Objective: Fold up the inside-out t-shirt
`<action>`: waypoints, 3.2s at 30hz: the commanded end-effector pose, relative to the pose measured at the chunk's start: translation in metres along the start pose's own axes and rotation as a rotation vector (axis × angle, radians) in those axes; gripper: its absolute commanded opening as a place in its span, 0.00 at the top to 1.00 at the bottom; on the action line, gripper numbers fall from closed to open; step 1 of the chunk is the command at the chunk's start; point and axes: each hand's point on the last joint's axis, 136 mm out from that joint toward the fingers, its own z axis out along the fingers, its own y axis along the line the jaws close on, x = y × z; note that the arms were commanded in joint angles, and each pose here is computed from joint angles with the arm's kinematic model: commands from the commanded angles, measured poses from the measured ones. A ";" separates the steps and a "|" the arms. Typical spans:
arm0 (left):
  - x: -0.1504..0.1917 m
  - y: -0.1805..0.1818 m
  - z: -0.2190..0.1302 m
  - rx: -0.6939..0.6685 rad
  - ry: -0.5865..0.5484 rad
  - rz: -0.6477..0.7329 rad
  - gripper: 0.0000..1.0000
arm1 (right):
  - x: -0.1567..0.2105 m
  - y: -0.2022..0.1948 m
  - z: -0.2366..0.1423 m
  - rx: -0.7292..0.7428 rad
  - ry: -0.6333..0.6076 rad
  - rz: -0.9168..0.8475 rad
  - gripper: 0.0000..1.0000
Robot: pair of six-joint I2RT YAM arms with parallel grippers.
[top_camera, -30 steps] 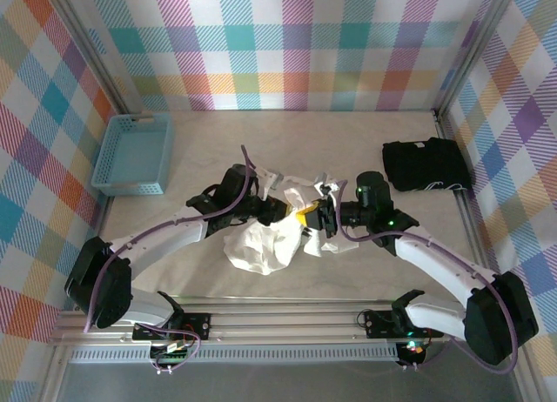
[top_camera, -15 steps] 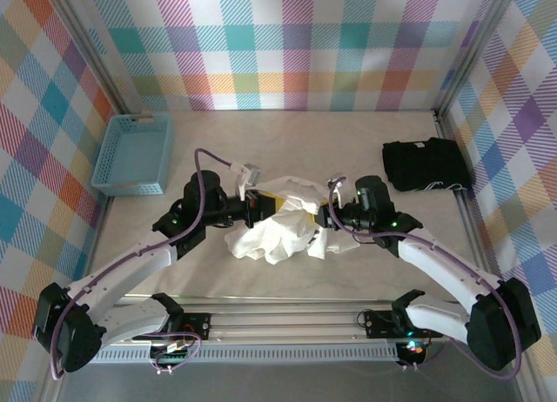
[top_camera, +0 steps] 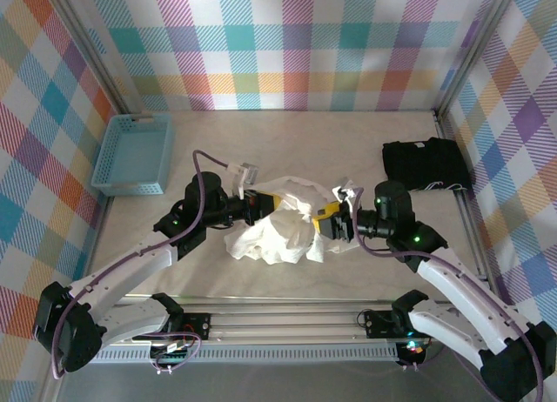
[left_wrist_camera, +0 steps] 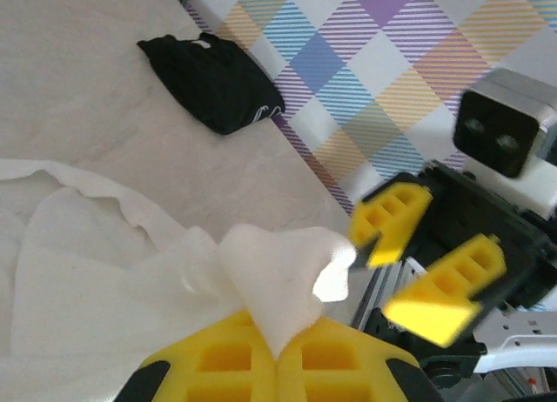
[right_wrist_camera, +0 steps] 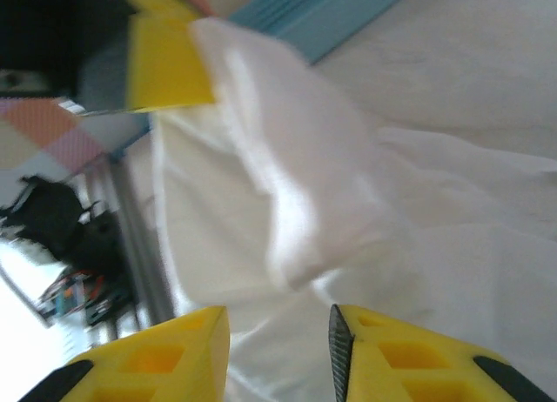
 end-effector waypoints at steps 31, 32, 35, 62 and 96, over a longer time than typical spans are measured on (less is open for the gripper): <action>-0.010 -0.008 -0.006 0.006 -0.006 0.002 1.00 | -0.028 -0.042 0.070 0.157 -0.013 0.050 0.59; -0.011 -0.008 -0.006 0.005 -0.006 0.002 1.00 | -0.029 -0.041 0.071 0.138 -0.014 0.050 0.58; -0.009 -0.007 -0.005 0.007 -0.003 0.001 1.00 | -0.029 -0.034 0.078 0.072 -0.003 0.049 0.55; -0.012 0.039 -0.007 -0.175 -0.039 -0.089 1.00 | -0.030 0.020 0.049 -0.233 -0.045 -0.020 1.00; -0.008 0.052 0.001 -0.153 -0.010 -0.112 1.00 | -0.024 0.017 0.064 -0.129 0.062 0.017 0.76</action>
